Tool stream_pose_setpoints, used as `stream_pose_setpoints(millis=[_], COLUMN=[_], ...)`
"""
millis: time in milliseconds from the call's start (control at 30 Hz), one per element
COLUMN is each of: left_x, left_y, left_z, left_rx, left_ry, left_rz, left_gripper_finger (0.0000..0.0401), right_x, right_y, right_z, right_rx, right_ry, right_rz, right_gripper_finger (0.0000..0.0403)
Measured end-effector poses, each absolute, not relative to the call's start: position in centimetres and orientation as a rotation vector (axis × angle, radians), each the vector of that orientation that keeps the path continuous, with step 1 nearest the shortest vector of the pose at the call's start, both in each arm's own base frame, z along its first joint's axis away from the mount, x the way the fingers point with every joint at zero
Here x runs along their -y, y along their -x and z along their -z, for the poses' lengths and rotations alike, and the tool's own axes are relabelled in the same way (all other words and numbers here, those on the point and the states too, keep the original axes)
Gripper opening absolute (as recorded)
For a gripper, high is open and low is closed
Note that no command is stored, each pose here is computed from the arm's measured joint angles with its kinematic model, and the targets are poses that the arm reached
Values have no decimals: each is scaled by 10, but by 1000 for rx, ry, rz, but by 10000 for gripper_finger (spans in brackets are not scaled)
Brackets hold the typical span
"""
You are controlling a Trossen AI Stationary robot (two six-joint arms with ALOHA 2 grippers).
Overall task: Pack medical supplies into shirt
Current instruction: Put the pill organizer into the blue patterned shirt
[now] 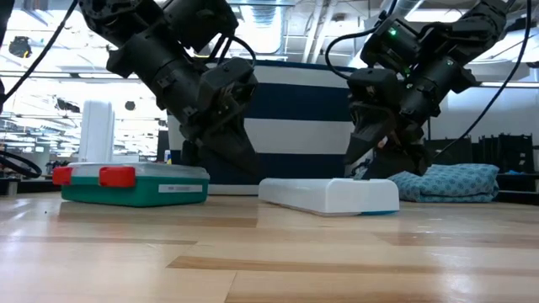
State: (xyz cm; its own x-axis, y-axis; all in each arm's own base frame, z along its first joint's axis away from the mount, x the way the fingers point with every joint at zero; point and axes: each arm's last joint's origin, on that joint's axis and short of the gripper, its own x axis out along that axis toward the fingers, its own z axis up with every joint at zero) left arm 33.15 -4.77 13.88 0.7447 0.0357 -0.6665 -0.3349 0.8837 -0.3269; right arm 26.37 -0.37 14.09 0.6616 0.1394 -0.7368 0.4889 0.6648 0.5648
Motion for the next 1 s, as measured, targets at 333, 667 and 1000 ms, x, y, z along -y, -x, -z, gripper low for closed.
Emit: stream_pose_setpoints(millis=[333,667,1000], left_x=[51,57,55], left_y=[-341,-361,-355], left_z=[-129,-128,-122], left_rx=[-724,-776,-850], left_ry=[411,359,310], left_rz=[-209,-187,-236], left_gripper_finger=[0,0,0], right_x=[7,7,7], right_y=[-253,-254,-256], right_z=[-129,-129,-131], right_rx=[-856,-837,-808], right_ry=[-888,-900,-894], right_rz=[239,233,215], right_gripper_finger=[244,244,244])
